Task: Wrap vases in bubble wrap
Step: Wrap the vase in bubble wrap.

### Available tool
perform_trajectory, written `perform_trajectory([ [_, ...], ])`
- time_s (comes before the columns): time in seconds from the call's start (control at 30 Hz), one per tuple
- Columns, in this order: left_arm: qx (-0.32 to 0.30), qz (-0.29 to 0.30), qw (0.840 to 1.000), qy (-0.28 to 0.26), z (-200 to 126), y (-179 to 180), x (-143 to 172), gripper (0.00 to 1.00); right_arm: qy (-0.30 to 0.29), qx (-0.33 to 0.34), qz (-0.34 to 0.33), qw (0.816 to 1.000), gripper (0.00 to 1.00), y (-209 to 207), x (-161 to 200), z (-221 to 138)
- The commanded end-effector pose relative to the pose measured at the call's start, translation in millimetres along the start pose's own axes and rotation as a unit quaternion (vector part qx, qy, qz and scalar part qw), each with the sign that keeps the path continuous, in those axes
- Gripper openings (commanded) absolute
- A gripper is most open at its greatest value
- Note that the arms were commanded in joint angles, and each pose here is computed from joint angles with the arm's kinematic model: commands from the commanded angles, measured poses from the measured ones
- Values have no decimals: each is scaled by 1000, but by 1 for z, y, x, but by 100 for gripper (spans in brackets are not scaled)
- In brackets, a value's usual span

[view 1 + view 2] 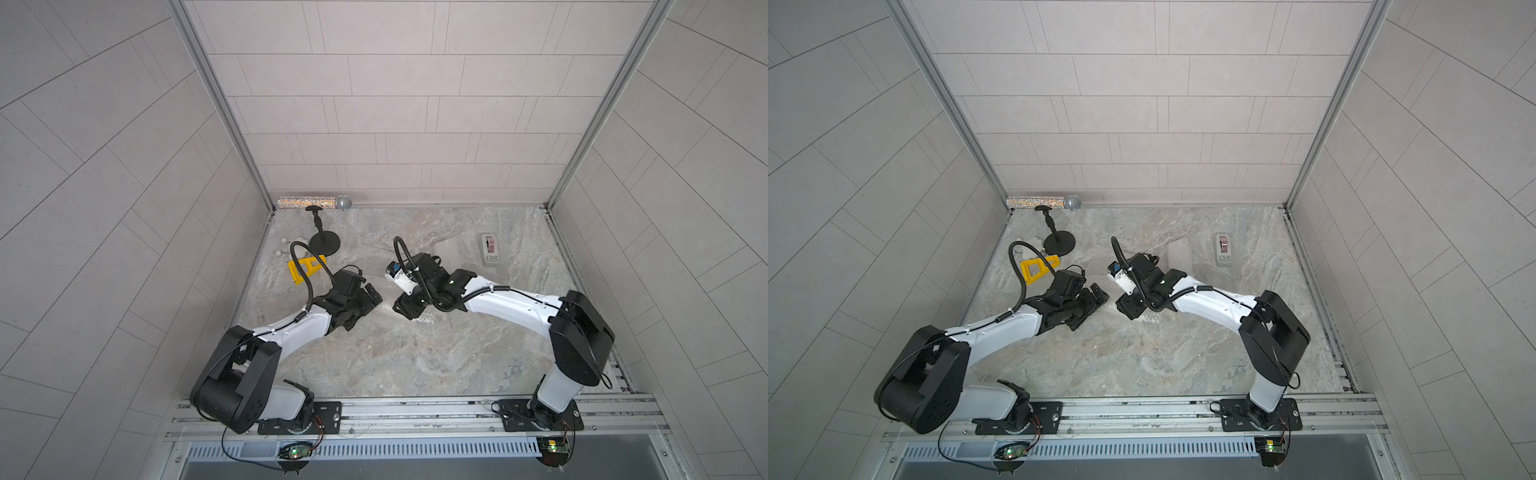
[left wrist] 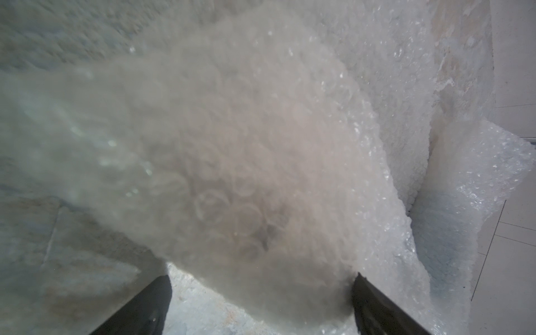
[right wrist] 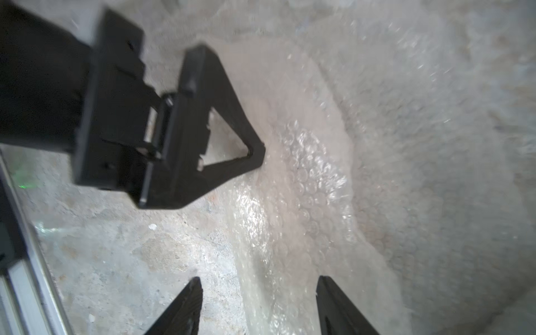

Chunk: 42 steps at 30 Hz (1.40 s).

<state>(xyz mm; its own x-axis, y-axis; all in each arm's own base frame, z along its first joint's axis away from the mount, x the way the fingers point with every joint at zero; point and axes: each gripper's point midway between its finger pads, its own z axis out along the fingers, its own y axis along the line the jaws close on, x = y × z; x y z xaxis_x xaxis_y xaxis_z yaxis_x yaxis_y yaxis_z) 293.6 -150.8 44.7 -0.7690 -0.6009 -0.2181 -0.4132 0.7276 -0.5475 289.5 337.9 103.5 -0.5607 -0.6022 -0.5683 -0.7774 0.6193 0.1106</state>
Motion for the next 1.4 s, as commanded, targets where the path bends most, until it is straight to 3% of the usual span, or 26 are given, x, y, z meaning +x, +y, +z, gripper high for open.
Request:
perform_trajectory([
  [0.0, -37, 2, 999, 2, 1, 23, 4, 100, 11, 0, -29, 1000, 70, 1, -2, 4],
  [0.33, -30, 0, 1000, -2, -3, 21, 1, 100, 69, 2, -68, 995, 75, 0, 22, 35],
  [0.47, -24, -1, 1000, -7, -7, 18, -1, 100, 87, -2, -71, 994, 70, 1, 32, 42],
  [0.6, -18, -4, 1000, -12, -12, 15, -5, 100, 93, -8, -69, 993, 58, 4, 36, 45],
  [0.77, -11, -8, 1000, -22, -26, 17, -11, 100, 101, -23, -55, 993, 54, 17, 42, 50],
  [1.1, -16, -3, 998, -57, -64, 45, -21, 100, 113, -48, 40, 992, 53, 36, 54, 62],
  [1.37, -9, 24, 999, -31, -73, 44, -11, 100, 57, -83, 168, 981, 52, 64, 36, 70],
])
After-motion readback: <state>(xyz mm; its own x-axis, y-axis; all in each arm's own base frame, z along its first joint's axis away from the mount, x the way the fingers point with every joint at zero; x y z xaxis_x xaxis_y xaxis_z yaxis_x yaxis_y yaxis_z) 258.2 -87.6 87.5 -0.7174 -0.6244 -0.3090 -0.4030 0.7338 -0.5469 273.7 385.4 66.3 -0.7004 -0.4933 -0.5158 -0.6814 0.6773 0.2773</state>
